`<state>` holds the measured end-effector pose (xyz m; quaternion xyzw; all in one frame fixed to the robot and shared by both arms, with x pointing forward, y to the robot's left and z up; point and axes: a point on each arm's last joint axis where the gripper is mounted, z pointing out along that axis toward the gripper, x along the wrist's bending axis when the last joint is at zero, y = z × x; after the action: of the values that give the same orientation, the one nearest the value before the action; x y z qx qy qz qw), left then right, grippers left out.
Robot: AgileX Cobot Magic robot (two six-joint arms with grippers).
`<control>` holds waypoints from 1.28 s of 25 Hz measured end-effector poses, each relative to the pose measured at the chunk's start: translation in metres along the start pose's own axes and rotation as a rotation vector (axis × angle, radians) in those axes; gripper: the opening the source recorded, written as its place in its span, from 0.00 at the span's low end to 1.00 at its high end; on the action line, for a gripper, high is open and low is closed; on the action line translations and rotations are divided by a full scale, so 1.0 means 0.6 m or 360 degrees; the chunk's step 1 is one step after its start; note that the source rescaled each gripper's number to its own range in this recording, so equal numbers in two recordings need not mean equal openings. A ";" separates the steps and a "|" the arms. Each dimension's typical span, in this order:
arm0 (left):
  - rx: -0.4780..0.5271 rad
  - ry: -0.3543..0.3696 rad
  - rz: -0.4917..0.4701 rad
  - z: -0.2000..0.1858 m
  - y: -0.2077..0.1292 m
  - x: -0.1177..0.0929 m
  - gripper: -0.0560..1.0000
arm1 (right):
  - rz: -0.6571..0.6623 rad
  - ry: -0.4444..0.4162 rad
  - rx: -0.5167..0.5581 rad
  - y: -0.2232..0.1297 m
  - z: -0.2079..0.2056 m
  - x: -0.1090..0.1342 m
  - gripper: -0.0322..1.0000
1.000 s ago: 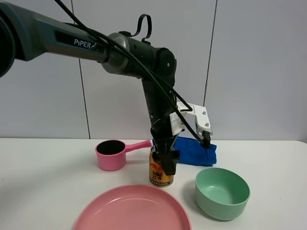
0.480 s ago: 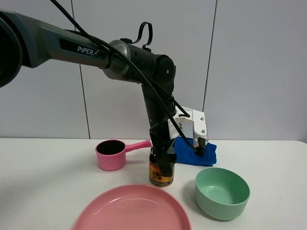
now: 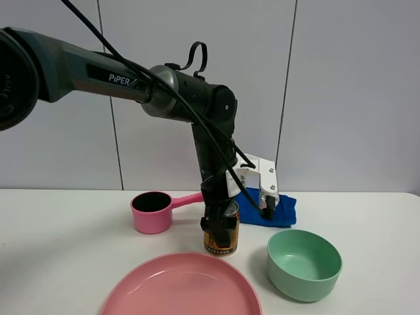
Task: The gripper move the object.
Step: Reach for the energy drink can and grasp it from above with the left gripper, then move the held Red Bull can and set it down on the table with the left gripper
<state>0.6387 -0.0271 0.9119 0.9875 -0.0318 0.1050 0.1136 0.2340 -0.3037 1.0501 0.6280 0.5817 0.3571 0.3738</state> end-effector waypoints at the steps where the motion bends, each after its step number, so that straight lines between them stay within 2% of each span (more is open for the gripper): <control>1: 0.0003 -0.0005 0.0000 0.003 -0.001 -0.001 1.00 | 0.0000 0.0000 0.0000 0.000 0.000 0.000 1.00; 7: 0.0014 -0.0026 -0.0004 0.015 -0.003 -0.003 1.00 | 0.0000 0.0000 0.0000 0.000 0.000 0.000 1.00; 9: 0.0015 -0.0028 -0.0005 0.016 -0.003 -0.004 0.93 | 0.0000 0.0000 0.0000 0.000 0.000 0.000 1.00; 15: 0.0015 -0.0028 0.0000 0.016 -0.003 -0.004 0.54 | 0.0000 0.0000 0.0000 0.000 0.000 0.000 1.00; 18: 0.0028 -0.0048 0.0009 0.016 -0.005 -0.006 0.29 | 0.0000 0.0000 0.0000 0.000 0.000 0.000 1.00; 19: 0.0031 -0.0051 0.0017 0.016 -0.005 -0.006 0.16 | 0.0000 0.0000 0.0000 0.000 0.000 0.000 1.00; 20: 0.0036 -0.0058 0.0021 0.016 -0.005 -0.007 0.11 | 0.0000 0.0000 0.0000 0.000 0.000 0.000 1.00; 26: 0.0044 -0.0075 0.0035 0.014 -0.004 -0.009 0.11 | 0.0000 0.0000 0.0000 0.000 0.000 0.000 1.00; 29: 0.0043 -0.0076 0.0050 0.009 0.004 -0.010 0.06 | 0.0000 0.0000 0.0000 0.000 0.000 0.000 1.00; 32: 0.0016 -0.0058 0.0070 -0.008 0.021 -0.007 0.06 | 0.0000 0.0000 0.0000 0.000 0.000 0.000 1.00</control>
<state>0.6324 -0.0377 0.9184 0.9888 -0.0549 0.0896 0.1057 0.2340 -0.3037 1.0501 0.6280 0.5817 0.3571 0.3738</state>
